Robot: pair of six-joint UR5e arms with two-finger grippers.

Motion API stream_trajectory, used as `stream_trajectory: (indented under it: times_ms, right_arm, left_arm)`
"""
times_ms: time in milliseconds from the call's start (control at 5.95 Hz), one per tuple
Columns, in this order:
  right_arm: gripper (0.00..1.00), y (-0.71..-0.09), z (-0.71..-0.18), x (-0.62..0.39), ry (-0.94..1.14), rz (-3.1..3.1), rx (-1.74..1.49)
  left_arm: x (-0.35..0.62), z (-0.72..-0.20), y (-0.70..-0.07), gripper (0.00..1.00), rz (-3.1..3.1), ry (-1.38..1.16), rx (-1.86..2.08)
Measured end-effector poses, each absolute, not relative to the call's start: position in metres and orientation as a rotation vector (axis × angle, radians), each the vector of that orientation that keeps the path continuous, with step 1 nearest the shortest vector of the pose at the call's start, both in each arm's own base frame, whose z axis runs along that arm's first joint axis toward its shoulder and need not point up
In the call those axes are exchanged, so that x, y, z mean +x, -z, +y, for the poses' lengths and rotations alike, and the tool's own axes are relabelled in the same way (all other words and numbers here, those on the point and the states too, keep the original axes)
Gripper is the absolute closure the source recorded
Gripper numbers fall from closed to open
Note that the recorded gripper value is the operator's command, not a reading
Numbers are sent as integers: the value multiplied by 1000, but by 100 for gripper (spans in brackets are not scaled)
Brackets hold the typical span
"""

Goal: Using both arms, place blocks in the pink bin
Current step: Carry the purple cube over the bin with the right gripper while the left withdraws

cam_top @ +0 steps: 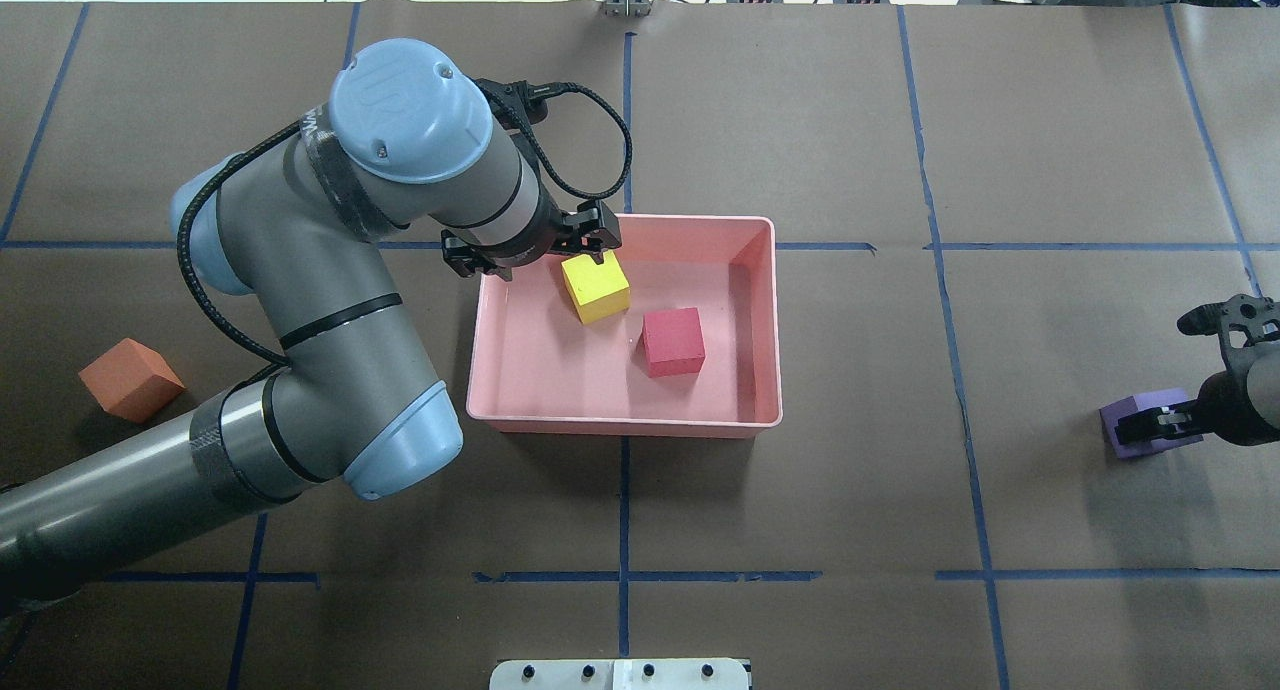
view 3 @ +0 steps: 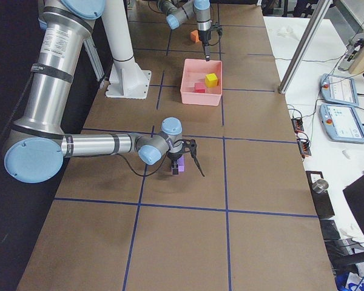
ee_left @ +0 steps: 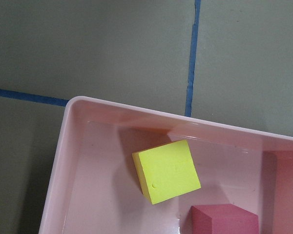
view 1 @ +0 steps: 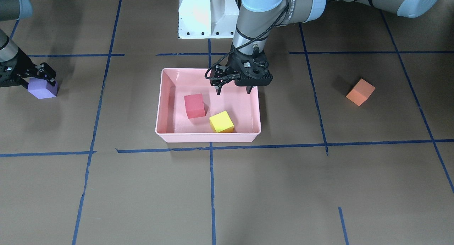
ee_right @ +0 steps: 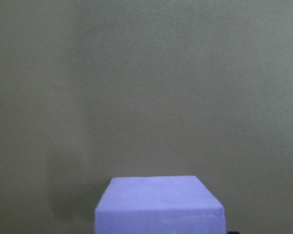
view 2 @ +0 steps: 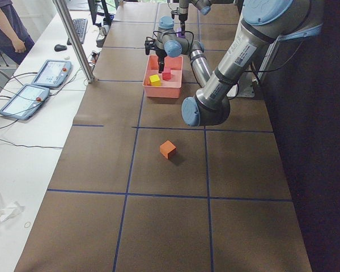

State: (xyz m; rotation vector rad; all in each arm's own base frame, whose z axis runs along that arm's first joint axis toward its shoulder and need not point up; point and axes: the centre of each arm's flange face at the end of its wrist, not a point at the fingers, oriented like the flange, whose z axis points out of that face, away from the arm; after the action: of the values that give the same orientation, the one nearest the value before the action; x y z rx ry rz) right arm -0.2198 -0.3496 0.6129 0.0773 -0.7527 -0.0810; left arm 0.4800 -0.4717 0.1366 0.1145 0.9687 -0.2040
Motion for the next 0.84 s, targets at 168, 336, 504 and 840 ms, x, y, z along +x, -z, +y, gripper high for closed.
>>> stream_trajectory:
  times_ms: [168,336,504,840]
  right_arm:
    - [66,-601,-355,-226,87,-772,87]
    - [66,-581,-362,-235,97,-807,108]
    - [65,-550,-376,-249,99,-839,126]
    - [65,-437,-435,-306,28,-867,110]
  left_arm:
    - [479,-471,-139,0,968,201,113]
    - [474,-468,-145,0,965,178,121]
    - [464,-465,-158,0,951,125,145]
    - [424,-479,-205,0,907,-42,186]
